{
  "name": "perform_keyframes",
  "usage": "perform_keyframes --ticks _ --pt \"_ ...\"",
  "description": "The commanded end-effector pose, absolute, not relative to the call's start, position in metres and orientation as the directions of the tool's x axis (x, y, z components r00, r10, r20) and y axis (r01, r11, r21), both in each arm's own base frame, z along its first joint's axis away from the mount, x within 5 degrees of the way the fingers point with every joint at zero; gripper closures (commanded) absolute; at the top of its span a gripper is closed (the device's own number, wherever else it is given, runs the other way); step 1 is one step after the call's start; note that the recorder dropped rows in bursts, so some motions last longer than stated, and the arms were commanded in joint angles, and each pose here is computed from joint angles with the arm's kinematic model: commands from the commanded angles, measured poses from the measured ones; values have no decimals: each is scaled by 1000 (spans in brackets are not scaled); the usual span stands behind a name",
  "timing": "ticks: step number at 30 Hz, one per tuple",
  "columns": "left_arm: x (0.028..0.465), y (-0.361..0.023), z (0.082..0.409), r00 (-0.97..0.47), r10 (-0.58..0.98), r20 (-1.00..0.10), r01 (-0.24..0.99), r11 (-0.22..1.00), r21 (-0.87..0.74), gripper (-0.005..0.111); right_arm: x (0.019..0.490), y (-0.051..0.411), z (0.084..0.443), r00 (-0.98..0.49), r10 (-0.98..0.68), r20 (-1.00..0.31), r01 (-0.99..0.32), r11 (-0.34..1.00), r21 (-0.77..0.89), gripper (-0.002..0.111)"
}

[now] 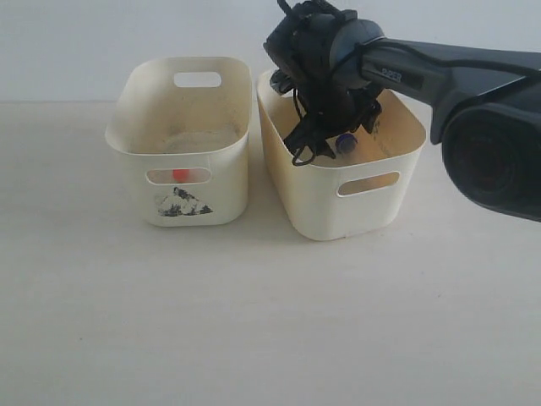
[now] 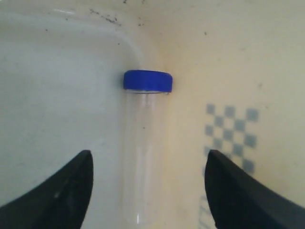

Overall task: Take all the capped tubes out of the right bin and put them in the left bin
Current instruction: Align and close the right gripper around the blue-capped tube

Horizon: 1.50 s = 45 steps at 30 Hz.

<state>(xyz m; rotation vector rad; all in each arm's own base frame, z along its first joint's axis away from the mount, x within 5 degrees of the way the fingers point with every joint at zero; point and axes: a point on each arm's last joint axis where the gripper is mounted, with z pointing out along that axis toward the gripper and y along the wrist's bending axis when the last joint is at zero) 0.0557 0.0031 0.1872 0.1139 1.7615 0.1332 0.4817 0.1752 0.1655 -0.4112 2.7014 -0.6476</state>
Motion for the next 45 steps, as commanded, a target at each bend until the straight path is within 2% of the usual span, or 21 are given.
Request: perform_keyframes --ticks 1,4,6,11,19,24,26,28,29,31,32,34,35,36,37,38,40,41,43,45 --pt "56 3 189 -178 138 -974 -1 990 140 102 483 175 156 -911 -341 -234 -195 853 -484 37" --pt "56 3 189 -178 138 -974 -1 990 140 102 483 174 149 -918 -316 -239 -168 856 -488 23" --pt "56 3 189 -178 138 -974 -1 990 140 102 484 174 147 -921 -304 -244 -154 859 -488 20" --pt "56 3 189 -178 138 -974 -1 990 140 102 483 175 144 -928 -283 -244 -143 872 -469 21" --pt "56 3 189 -178 138 -974 -1 990 140 102 482 176 136 -952 -197 -234 -114 939 -324 21" --pt "56 3 189 -178 138 -974 -1 990 140 102 485 166 121 -965 -176 -197 -103 938 -331 21" --pt "56 3 189 -178 138 -974 -1 990 140 102 485 165 112 -968 -180 -174 -113 935 -337 24" --pt "56 3 189 -178 138 -974 -1 990 140 102 484 165 102 -972 -178 -153 -118 934 -338 37" --pt "56 3 189 -178 138 -974 -1 990 140 102 483 166 98 -975 -172 -143 -118 938 -327 51" --pt "56 3 189 -178 138 -974 -1 990 140 102 483 166 97 -976 -170 -137 -117 938 -326 63" --pt "56 3 189 -178 138 -974 -1 990 140 102 483 166 97 -976 -170 -137 -117 938 -326 63" --pt "56 3 189 -178 138 -974 -1 990 140 102 483 165 97 -976 -170 -135 -118 936 -331 51" --pt "56 3 189 -178 138 -974 -1 990 140 102 483 165 97 -976 -175 -133 -122 936 -331 37" --pt "56 3 189 -178 138 -974 -1 990 140 102 483 165 97 -976 -175 -133 -122 936 -331 31" --pt "56 3 189 -178 138 -974 -1 990 140 102 482 166 97 -977 -170 -131 -120 939 -323 32" --pt "56 3 189 -178 138 -974 -1 990 140 102 482 167 96 -979 -162 -127 -117 945 -304 39" --pt "56 3 189 -178 138 -974 -1 990 140 102 480 170 95 -983 -139 -118 -105 959 -262 64" --pt "56 3 189 -178 138 -974 -1 990 140 102 481 169 95 -983 -139 -121 -105 961 -256 72" --pt "56 3 189 -178 138 -974 -1 990 140 102 482 168 95 -981 -147 -127 -109 956 -271 69" --pt "56 3 189 -178 138 -974 -1 990 140 102 482 168 96 -980 -152 -129 -111 954 -280 53"
